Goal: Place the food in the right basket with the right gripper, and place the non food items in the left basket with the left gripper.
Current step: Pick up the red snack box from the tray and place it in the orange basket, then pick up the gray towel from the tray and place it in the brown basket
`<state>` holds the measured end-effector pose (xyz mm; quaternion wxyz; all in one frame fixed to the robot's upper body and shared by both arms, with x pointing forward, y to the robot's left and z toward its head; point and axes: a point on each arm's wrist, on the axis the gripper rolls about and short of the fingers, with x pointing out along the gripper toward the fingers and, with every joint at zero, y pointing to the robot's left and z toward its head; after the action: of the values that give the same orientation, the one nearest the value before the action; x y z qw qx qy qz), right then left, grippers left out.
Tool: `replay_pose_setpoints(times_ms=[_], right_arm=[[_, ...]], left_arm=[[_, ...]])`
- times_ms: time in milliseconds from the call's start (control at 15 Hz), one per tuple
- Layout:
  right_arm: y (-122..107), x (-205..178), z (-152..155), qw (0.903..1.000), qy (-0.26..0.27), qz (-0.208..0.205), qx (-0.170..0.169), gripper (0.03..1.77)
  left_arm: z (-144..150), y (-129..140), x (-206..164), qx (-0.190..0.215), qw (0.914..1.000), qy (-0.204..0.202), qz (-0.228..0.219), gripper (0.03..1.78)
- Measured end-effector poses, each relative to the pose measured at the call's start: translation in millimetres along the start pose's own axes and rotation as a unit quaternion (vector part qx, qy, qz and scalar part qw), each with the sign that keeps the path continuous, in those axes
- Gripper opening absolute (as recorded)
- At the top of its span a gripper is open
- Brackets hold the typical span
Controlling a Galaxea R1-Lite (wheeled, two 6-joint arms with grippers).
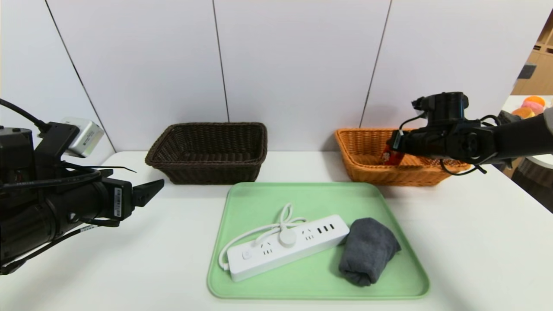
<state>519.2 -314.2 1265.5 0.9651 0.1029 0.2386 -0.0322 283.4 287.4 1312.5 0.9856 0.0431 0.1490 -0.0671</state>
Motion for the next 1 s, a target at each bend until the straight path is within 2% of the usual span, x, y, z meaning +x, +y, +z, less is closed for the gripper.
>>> replay_pose_setpoints(times_ms=[267, 533, 733, 1000], right_arm=[[-4.2, 1.8, 0.2, 1.0, 0.0, -0.004, 0.003, 1.13], [-4.0, -6.5, 7.9, 0.9999, -0.012, -0.004, 0.004, 1.36], [2.9, -36.7, 29.8, 0.9989, -0.047, 0.008, 0.002, 1.47], [15.8, -103.5, 61.3, 0.9952, -0.094, 0.029, -0.005, 1.57]], left_arm=[[-0.4, -0.1, 0.8, 0.0, 1.0, 0.001, 0.0, 1.69], [-1.0, -0.2, 1.7, 0.001, 1.0, 0.004, 0.0, 1.69], [-0.3, -0.2, 1.7, -0.001, 1.0, 0.002, 0.0, 1.69], [0.2, -0.8, 1.2, -0.001, 1.0, 0.001, -0.002, 1.69]])
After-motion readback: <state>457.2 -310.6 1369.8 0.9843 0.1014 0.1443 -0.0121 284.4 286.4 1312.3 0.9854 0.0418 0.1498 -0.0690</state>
